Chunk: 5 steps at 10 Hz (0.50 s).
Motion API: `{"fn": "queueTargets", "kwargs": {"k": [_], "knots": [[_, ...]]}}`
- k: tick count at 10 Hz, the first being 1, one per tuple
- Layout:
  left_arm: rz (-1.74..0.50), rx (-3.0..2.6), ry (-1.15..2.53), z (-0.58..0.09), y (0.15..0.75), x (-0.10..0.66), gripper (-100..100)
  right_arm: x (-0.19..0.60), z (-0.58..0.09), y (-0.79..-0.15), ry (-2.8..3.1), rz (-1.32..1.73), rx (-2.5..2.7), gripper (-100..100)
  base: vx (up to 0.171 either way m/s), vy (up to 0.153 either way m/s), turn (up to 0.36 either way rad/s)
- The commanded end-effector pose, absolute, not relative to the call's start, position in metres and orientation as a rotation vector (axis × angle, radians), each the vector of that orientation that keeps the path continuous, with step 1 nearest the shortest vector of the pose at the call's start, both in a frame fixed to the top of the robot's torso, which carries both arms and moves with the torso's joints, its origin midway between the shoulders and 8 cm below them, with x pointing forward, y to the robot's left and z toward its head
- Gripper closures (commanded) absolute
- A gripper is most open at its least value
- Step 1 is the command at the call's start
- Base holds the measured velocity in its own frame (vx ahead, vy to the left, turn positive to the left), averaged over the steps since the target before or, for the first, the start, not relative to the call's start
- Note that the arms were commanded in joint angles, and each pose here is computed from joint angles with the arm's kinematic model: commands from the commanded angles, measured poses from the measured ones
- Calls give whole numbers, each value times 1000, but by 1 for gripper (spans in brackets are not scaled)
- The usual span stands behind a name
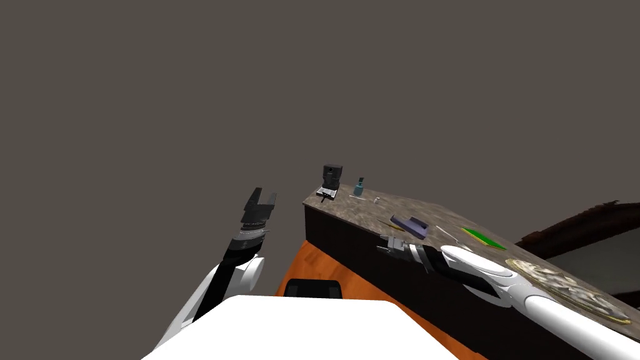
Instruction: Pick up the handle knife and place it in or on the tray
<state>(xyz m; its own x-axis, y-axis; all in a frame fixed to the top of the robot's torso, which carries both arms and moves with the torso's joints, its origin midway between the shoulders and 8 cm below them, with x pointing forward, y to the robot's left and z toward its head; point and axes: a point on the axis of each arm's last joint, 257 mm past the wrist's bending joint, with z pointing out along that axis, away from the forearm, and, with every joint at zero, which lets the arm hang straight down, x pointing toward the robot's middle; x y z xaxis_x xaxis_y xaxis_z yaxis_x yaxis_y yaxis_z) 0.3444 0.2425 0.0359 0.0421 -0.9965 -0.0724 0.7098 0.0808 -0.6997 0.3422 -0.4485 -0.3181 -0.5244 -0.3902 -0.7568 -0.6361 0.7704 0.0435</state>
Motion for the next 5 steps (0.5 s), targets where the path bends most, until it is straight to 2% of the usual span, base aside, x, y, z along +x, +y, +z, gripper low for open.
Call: {"fn": "queueTargets", "kwargs": {"k": [1, 5], "knots": [[-1416, -563, 644, 36, 242, 344, 0, 335, -321, -486, 2252, 299, -820, -100, 145, -35, 206], [-1416, -562, 644, 36, 243, 344, 0, 319, -313, -545, 2340, 148, -900, -100, 85, -48, 105]]}}
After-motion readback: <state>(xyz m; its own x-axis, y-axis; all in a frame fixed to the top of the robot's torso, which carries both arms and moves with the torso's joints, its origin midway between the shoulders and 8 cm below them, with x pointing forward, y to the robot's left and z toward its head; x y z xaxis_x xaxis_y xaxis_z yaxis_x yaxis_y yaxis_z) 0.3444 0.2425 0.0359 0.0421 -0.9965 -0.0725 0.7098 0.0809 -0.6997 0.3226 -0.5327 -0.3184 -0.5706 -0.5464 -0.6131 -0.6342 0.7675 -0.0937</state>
